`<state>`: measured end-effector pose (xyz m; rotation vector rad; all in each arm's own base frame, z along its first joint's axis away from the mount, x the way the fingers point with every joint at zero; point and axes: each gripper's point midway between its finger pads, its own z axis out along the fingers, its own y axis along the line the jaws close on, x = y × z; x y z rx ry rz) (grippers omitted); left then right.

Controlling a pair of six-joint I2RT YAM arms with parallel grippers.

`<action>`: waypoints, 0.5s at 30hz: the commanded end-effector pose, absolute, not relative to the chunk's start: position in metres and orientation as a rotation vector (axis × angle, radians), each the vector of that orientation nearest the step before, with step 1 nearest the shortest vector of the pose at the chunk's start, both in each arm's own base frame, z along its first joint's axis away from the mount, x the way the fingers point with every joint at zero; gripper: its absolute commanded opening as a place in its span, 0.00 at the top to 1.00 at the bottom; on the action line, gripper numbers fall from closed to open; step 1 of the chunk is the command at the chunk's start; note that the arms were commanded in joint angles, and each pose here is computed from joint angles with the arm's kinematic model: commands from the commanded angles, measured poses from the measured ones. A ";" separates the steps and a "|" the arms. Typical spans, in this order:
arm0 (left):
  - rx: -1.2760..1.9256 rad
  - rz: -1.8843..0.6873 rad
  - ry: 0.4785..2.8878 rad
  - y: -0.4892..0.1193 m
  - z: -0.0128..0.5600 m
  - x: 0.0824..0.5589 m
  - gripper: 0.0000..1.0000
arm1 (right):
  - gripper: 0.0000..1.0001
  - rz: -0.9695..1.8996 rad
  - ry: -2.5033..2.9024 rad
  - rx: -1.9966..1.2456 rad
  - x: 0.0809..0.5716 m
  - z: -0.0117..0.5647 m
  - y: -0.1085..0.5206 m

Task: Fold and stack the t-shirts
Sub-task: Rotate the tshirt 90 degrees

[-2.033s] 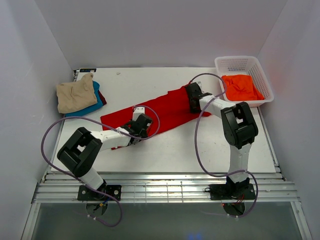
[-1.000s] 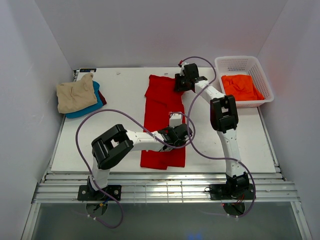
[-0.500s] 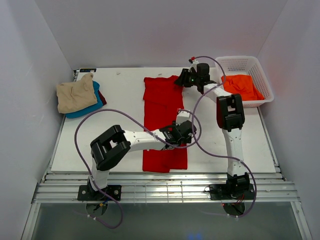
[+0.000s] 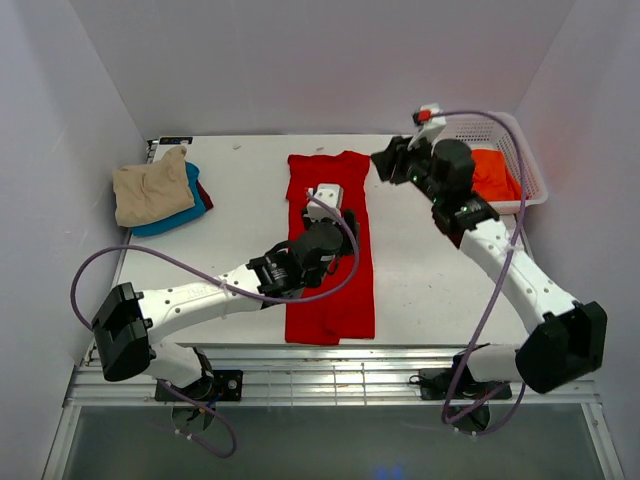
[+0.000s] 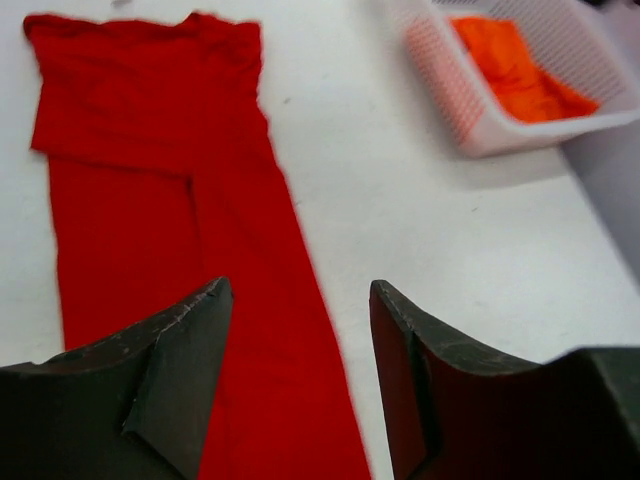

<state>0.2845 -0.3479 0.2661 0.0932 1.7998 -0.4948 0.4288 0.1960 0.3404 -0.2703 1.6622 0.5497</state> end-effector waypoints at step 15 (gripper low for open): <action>0.001 -0.195 2.178 -0.231 0.092 0.224 0.32 | 0.54 0.517 2.253 -0.471 0.225 0.093 0.257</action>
